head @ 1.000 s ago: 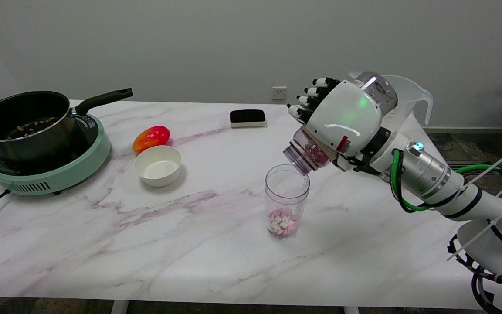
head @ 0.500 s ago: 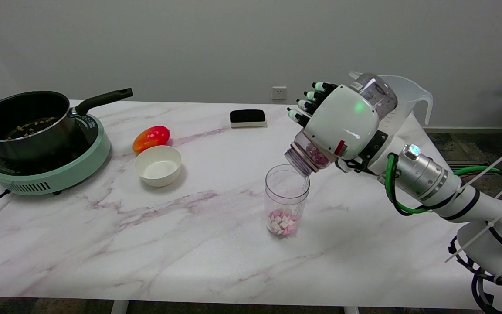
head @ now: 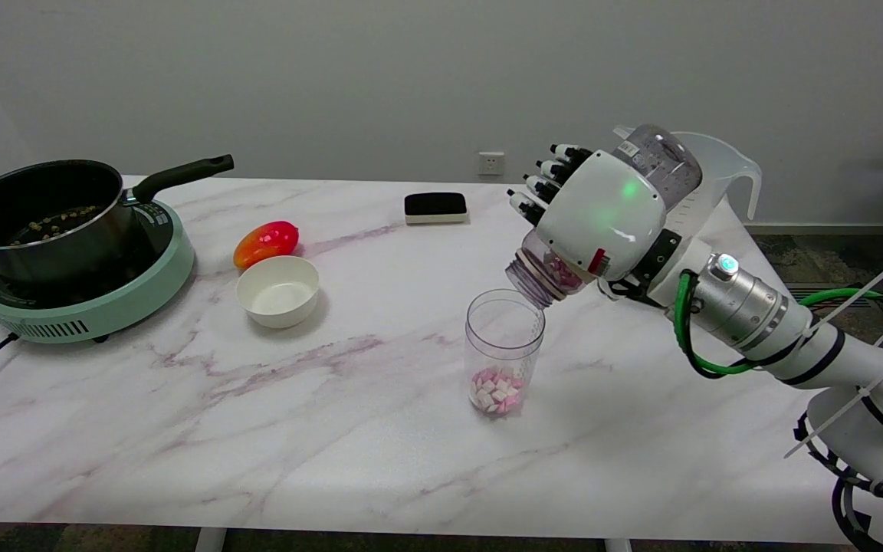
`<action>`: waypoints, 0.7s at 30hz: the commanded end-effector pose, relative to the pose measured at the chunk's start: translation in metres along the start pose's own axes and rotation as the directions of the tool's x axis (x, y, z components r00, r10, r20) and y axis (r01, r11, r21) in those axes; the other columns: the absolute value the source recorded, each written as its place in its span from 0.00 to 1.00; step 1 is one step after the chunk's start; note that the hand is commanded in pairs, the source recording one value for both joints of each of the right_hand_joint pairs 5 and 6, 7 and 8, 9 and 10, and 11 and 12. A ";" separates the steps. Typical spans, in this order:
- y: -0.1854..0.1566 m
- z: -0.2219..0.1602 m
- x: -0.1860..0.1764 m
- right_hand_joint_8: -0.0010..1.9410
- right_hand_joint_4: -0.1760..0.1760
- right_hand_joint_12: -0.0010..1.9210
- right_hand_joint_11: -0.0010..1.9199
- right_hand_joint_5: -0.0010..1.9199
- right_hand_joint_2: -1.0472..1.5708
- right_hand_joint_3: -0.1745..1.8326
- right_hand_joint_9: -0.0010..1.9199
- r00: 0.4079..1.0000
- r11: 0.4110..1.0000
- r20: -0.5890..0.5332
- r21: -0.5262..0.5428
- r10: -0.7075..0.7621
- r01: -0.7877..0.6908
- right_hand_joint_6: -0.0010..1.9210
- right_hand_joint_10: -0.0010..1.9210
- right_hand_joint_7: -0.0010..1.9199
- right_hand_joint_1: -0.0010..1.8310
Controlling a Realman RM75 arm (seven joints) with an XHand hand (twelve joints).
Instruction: Pour the contents of the bottle into the measuring cup.
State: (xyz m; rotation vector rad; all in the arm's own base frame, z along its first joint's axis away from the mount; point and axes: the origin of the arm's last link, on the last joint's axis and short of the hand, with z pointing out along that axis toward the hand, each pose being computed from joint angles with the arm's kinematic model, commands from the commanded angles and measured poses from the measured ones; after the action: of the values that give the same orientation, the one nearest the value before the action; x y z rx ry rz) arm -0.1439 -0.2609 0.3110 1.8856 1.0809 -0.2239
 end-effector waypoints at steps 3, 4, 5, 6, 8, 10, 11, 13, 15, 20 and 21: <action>0.007 -0.001 0.000 0.99 0.50 0.81 0.81 1.00 1.00 0.31 0.98 0.998 0.998 0.006 -0.022 -0.063 0.063 1.00 0.98 1.00 0.76; 0.005 0.000 0.000 0.99 0.50 0.81 0.81 1.00 1.00 0.31 0.98 0.999 0.999 0.001 -0.026 -0.048 0.048 1.00 0.98 1.00 0.76; 0.004 0.002 0.001 0.99 0.50 0.81 0.81 1.00 1.00 0.31 0.98 0.999 0.999 -0.004 -0.027 -0.038 0.038 1.00 0.98 1.00 0.76; 0.003 0.002 0.001 0.99 0.50 0.81 0.81 1.00 1.00 0.31 0.98 0.999 0.999 -0.003 -0.027 -0.035 0.035 1.00 0.98 1.00 0.76; 0.003 0.004 0.003 0.99 0.50 0.81 0.81 1.00 1.00 0.31 0.98 1.000 0.999 -0.013 -0.034 -0.018 0.017 1.00 0.98 1.00 0.76; 0.001 0.006 0.003 0.99 0.50 0.81 0.81 1.00 1.00 0.30 0.98 1.000 0.999 -0.015 -0.037 0.002 -0.003 1.00 0.98 1.00 0.76; 0.000 0.007 0.004 0.99 0.50 0.81 0.81 1.00 1.00 0.31 0.98 1.000 0.999 -0.019 -0.047 0.025 -0.026 1.00 0.98 1.00 0.76; -0.002 0.009 0.004 0.99 0.50 0.80 0.80 1.00 1.00 0.31 0.98 0.997 0.996 -0.025 -0.059 0.069 -0.070 1.00 0.98 1.00 0.76; -0.005 0.012 0.004 0.99 0.50 0.80 0.80 1.00 1.00 0.31 0.98 0.994 0.992 -0.025 -0.066 0.108 -0.109 1.00 0.98 1.00 0.76; -0.015 0.024 0.008 0.99 0.50 0.79 0.79 1.00 1.00 0.36 0.97 0.963 0.960 -0.063 -0.082 0.262 -0.266 1.00 0.97 1.00 0.77; -0.015 0.024 0.008 0.99 0.50 0.79 0.79 1.00 1.00 0.37 0.97 0.962 0.960 -0.064 -0.083 0.264 -0.269 1.00 0.97 1.00 0.77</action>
State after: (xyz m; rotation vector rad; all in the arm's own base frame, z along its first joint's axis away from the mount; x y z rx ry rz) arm -0.1413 -0.2639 0.3068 1.8673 1.0645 -0.1811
